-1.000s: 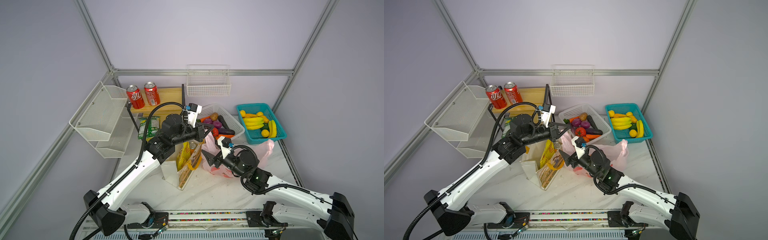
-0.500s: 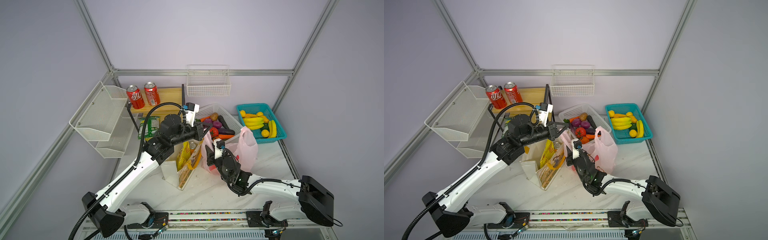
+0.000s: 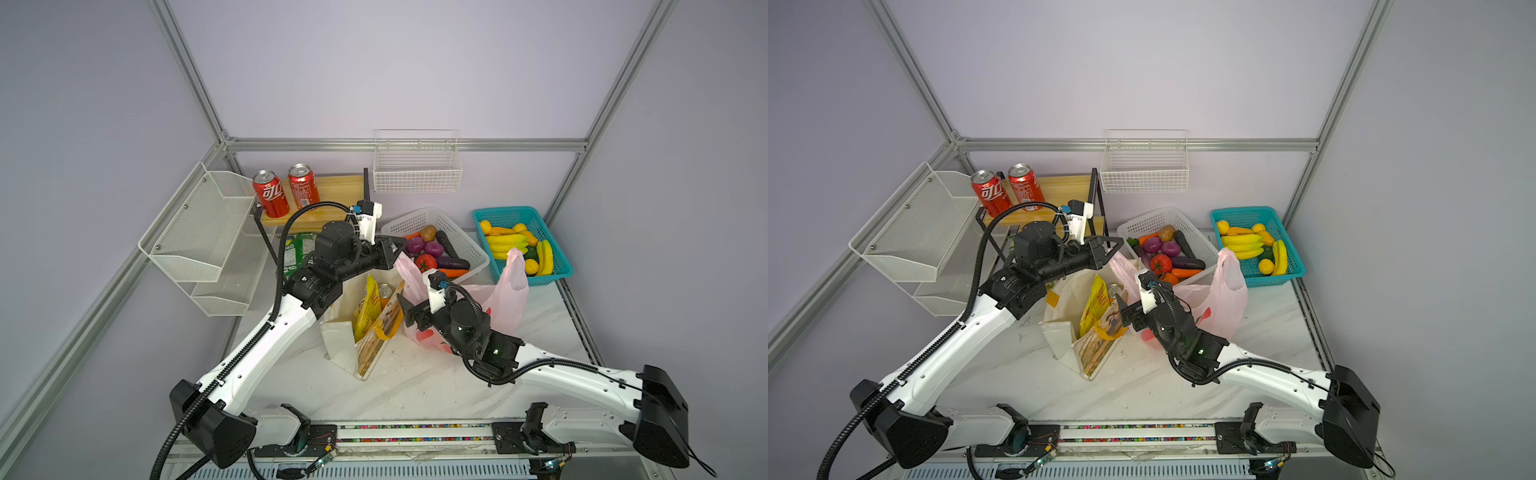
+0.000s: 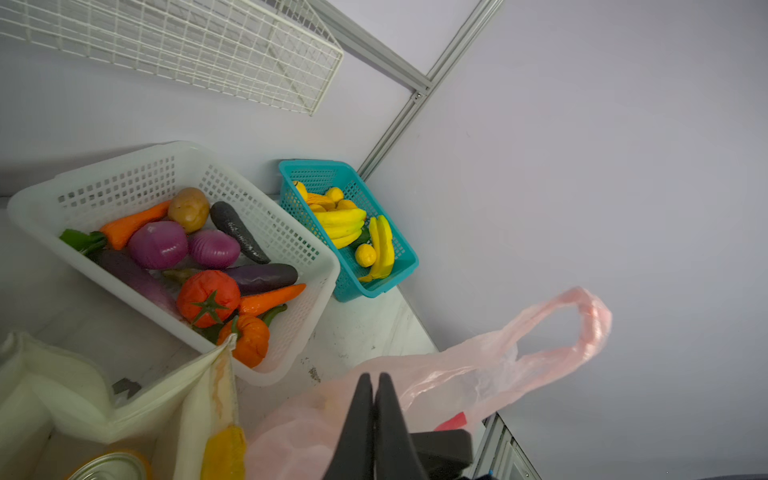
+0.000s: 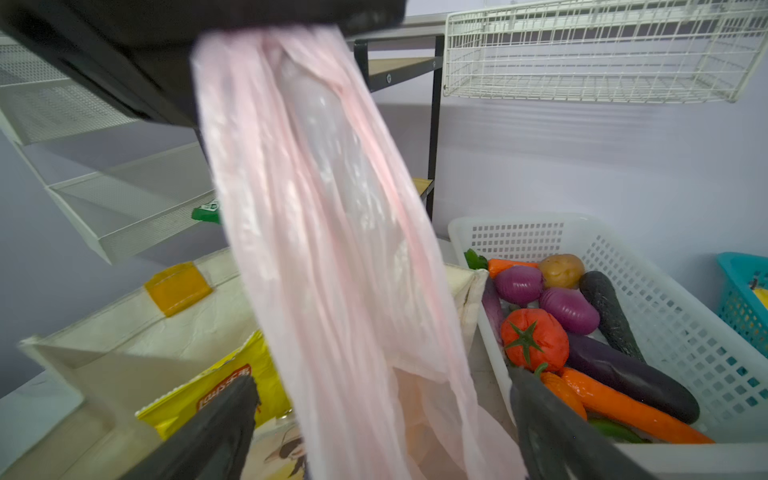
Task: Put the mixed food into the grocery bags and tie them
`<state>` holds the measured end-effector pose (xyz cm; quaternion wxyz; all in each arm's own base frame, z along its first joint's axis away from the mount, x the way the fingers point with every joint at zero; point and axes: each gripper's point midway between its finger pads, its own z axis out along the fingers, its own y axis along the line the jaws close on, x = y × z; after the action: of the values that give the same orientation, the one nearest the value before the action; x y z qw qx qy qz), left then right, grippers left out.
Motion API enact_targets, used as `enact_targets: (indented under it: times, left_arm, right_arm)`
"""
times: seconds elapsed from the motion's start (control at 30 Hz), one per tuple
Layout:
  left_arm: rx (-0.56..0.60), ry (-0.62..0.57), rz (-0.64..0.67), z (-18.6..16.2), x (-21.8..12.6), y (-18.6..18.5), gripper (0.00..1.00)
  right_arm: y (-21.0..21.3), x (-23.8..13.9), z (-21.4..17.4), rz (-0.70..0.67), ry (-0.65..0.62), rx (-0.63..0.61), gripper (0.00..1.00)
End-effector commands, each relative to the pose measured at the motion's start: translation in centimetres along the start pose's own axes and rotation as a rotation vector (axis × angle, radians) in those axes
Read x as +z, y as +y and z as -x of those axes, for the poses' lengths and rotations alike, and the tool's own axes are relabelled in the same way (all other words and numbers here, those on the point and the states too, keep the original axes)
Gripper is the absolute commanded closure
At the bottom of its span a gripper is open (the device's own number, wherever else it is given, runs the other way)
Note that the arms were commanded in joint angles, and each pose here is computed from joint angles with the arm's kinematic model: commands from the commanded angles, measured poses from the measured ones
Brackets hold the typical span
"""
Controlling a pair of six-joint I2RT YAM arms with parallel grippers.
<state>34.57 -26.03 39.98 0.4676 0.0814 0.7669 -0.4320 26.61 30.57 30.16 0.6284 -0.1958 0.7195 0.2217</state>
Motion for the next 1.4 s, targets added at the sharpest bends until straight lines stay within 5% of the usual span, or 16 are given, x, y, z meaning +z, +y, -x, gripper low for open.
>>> enact_targets:
  times: [0.0,0.4,0.6,0.8,1.23,1.37]
  left_arm:
    - [0.063,-0.091,0.02,4.5,-1.4,-0.5,1.0]
    - [0.02,-0.124,0.122,6.9,-1.9,4.8,1.0]
    - [0.013,-0.137,0.139,7.1,-2.5,5.7,1.0]
    - [0.007,-0.136,0.131,6.9,-2.6,5.7,1.0]
    - [-0.012,-0.142,0.093,6.7,-2.9,4.9,1.0]
    - [-0.003,-0.139,0.108,6.6,-3.0,5.2,1.0]
  right_arm:
    - [0.9,-2.8,1.5,0.094,0.084,-0.04,0.03]
    - [2.0,-9.5,8.7,0.269,0.116,0.005,0.05]
    - [-3.8,-13.0,12.8,0.019,0.011,0.09,0.07]
    - [-9.6,-14.6,12.2,-0.281,-0.032,0.137,0.11]
    - [-17.9,-6.9,6.4,-0.372,0.172,0.153,0.2]
    - [-17.0,-4.7,5.1,-0.292,0.177,0.137,0.37]
